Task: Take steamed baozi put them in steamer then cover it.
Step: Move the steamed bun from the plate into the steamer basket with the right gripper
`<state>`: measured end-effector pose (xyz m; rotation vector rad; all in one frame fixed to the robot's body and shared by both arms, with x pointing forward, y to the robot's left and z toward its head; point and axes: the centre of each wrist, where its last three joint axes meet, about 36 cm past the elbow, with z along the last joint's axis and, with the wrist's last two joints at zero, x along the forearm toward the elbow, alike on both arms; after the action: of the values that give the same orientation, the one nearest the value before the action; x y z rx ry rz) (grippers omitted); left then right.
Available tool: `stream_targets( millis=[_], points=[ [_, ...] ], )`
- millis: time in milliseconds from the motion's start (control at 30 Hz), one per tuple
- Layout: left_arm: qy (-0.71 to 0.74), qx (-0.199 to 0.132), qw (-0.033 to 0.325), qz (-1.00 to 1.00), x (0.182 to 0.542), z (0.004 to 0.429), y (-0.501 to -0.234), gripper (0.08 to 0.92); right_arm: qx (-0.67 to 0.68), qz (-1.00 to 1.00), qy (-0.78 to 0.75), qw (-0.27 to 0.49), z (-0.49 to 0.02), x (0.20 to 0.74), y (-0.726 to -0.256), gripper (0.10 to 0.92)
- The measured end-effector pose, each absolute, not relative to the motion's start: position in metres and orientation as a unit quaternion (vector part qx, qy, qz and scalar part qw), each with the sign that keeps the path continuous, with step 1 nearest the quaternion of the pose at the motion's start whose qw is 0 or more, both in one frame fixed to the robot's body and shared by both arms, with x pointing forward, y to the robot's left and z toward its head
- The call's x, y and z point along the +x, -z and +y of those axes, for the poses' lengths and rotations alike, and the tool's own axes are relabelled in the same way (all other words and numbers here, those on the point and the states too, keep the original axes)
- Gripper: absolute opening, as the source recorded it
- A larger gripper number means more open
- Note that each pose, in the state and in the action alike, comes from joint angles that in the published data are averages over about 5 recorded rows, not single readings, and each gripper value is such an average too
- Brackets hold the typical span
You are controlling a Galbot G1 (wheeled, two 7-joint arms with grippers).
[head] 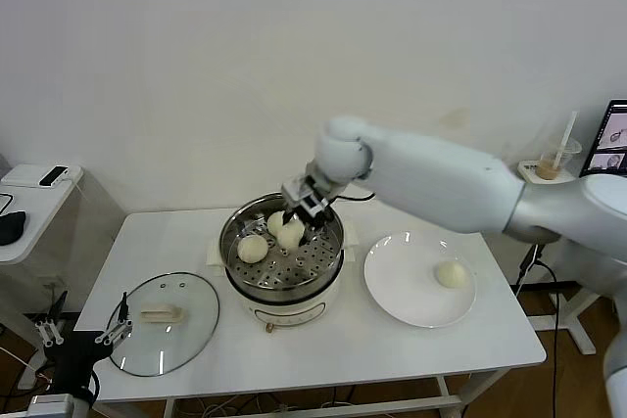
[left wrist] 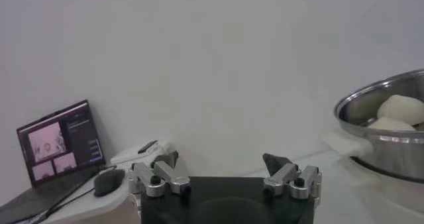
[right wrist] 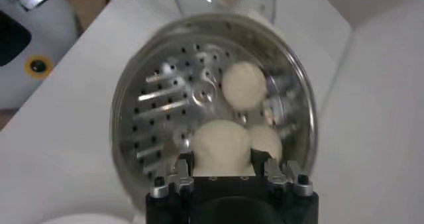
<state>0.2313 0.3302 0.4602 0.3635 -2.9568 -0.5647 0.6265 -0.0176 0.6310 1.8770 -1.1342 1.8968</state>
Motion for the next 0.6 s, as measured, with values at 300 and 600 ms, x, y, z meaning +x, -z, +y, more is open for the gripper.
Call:
stream_targets(
  millis=[300, 600],
  points=[
    [0.186, 0.126, 0.053, -0.973, 0.230, 0.333, -0.462, 0.823, 0.663, -0.323, -0.671, 0.085, -0.001, 0.618, -0.606, 0.543],
    [0.185, 0.127, 0.051, -0.973, 0.231, 0.334, -0.463, 0.823, 0.677, -0.275, -0.681, 0.056, 0.007, 0.612, -0.596, 0.549]
  ],
)
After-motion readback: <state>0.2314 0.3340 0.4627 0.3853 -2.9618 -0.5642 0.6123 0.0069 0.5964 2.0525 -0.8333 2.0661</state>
